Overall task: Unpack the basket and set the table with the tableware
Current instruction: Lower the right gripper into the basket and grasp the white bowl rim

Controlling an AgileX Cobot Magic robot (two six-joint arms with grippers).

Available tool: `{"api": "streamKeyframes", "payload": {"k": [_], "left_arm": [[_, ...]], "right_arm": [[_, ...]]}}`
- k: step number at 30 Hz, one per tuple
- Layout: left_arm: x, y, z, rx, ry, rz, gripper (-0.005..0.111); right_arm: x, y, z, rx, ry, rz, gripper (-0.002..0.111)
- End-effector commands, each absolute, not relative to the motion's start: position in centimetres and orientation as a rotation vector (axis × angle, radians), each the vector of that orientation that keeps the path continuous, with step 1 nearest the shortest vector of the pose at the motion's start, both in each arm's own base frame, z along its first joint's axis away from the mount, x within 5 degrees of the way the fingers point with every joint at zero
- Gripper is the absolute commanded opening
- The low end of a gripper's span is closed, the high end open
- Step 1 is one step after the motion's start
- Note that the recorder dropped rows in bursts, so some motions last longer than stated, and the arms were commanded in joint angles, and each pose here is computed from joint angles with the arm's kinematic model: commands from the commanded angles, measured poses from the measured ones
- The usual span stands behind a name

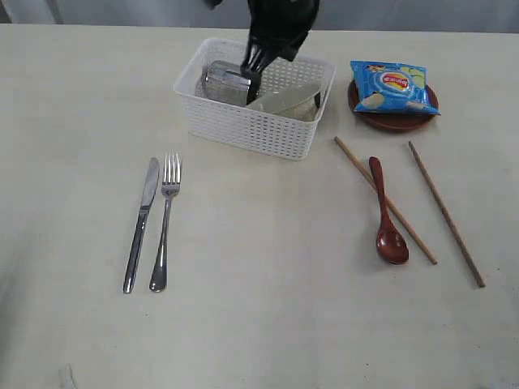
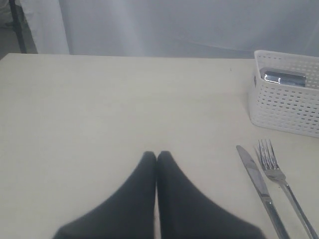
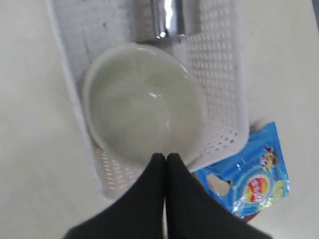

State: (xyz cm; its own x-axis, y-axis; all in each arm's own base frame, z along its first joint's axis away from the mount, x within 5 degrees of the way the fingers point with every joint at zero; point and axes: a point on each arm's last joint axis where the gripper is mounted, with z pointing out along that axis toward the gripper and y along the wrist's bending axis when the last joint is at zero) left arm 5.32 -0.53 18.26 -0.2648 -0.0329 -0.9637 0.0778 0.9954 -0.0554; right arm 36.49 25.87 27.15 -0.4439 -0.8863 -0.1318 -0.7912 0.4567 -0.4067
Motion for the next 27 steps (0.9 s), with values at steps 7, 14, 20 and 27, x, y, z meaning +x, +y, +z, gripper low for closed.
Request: {"api": "streamKeyframes", "payload": {"k": [7, 14, 20, 27], "left_arm": [[5.3, -0.5, 18.2, 0.032, 1.827, -0.102, 0.000], [5.3, -0.5, 18.2, 0.032, 1.827, -0.102, 0.000], [5.3, -0.5, 18.2, 0.032, 1.827, -0.102, 0.000], [5.3, -0.5, 18.2, 0.032, 1.827, -0.102, 0.000]], "right_arm": [[37.9, 20.7, 25.1, -1.842, 2.316, -0.228, 0.063], [37.5, 20.4, 24.1, -1.953, 2.281, -0.217, 0.040], [37.5, 20.4, 24.1, -2.038, 2.211, -0.225, 0.044], [37.5, 20.7, 24.0, -2.145, 2.096, -0.198, 0.055]]}}
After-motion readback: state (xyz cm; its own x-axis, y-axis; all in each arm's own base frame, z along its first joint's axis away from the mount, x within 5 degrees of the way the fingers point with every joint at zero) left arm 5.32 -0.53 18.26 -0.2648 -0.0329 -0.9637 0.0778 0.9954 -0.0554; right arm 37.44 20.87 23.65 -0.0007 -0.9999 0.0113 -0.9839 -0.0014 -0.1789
